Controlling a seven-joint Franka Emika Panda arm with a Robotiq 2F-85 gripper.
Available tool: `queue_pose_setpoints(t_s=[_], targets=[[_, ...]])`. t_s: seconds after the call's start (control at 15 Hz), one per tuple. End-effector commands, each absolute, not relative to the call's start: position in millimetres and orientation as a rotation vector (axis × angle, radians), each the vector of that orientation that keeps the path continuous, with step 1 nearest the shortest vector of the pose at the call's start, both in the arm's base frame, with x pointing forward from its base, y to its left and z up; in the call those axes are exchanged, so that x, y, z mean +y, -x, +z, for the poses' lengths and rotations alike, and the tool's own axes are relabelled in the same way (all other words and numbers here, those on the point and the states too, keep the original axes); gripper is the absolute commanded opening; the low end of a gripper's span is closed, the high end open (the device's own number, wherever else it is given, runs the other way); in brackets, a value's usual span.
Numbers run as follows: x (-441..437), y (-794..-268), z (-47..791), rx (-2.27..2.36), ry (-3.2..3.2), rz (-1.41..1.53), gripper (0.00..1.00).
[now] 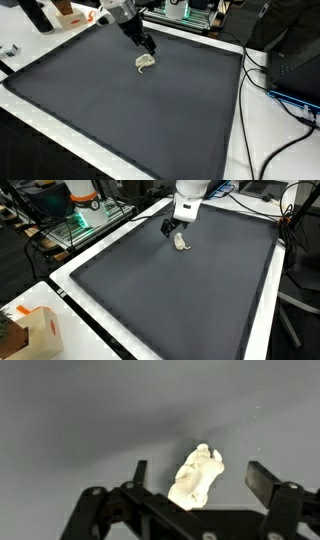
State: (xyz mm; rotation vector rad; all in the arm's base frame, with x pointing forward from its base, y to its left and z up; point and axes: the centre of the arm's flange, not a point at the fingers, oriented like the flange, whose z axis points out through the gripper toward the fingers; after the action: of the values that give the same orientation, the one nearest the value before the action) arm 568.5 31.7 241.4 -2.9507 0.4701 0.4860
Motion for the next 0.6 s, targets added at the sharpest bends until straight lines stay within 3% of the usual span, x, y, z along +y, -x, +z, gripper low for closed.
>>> queue_pose_setpoints(t_s=[0.0, 0.53], targets=[[9.7, -550.4, 262.4, 0.215, 2.918, 0.436, 1.0], [-56.7, -527.3, 262.0, 0.13, 2.603, 0.193, 1.0]])
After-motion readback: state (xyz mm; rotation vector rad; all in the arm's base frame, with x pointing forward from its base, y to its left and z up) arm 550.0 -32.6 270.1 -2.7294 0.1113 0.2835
